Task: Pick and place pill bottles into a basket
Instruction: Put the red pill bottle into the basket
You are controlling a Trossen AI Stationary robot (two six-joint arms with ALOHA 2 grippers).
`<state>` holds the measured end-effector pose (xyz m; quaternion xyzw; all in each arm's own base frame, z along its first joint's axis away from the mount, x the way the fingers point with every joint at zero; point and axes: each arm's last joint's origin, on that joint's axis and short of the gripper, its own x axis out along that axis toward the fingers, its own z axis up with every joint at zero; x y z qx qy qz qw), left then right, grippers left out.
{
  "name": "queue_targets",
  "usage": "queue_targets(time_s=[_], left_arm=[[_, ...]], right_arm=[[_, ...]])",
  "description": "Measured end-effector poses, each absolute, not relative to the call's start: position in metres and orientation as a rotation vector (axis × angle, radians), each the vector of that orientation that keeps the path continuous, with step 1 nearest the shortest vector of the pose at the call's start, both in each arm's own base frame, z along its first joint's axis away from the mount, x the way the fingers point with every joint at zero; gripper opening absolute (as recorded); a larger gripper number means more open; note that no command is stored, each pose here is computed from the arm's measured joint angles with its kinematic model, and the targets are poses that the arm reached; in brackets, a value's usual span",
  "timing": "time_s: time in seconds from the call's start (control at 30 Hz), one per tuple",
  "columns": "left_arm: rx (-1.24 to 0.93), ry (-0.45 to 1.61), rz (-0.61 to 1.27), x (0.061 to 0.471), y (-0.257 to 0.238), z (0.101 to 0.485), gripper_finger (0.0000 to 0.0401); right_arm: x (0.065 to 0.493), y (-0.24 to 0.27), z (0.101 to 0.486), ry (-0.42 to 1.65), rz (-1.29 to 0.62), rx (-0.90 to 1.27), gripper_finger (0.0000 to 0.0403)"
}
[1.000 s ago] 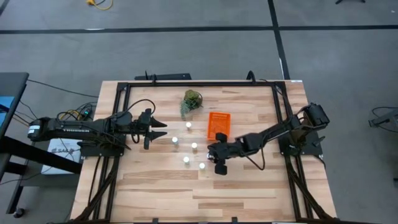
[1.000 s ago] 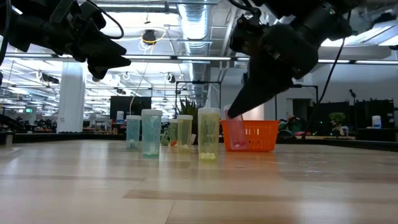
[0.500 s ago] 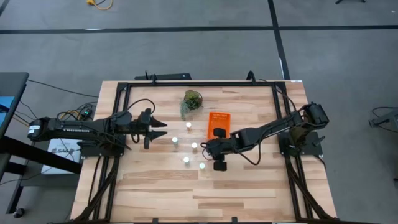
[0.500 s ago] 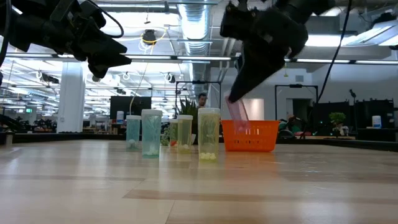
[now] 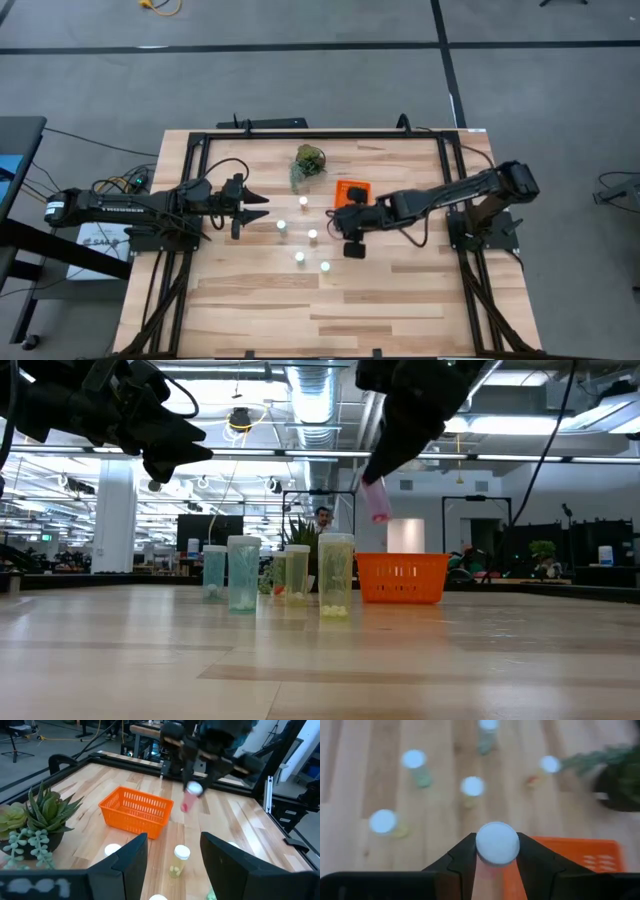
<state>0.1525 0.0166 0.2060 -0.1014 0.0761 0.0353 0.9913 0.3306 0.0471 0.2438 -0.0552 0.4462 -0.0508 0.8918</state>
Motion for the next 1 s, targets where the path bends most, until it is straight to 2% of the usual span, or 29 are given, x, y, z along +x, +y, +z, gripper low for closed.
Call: queue_targets(time_s=[0.17,0.53,0.73,1.0], left_arm=[[-0.204,0.153,0.071,0.153,0.017,0.206,0.0171],[-0.206,0.147,0.071,0.153,0.017,0.206,0.0171],[-0.206,0.147,0.071,0.153,0.017,0.207,0.0171],[-0.203,0.135,0.07,0.153,0.017,0.208,0.0171]], right_arm=[[0.32,0.027,0.255,0.887,-0.192,-0.105,0.0119],[0.291,-0.013,0.209,0.8,-0.343,0.01,0.0119],[0.283,-0.016,0.194,0.719,-0.358,0.051,0.0119],[0.287,-0.009,0.172,0.726,-0.344,0.067,0.0119]])
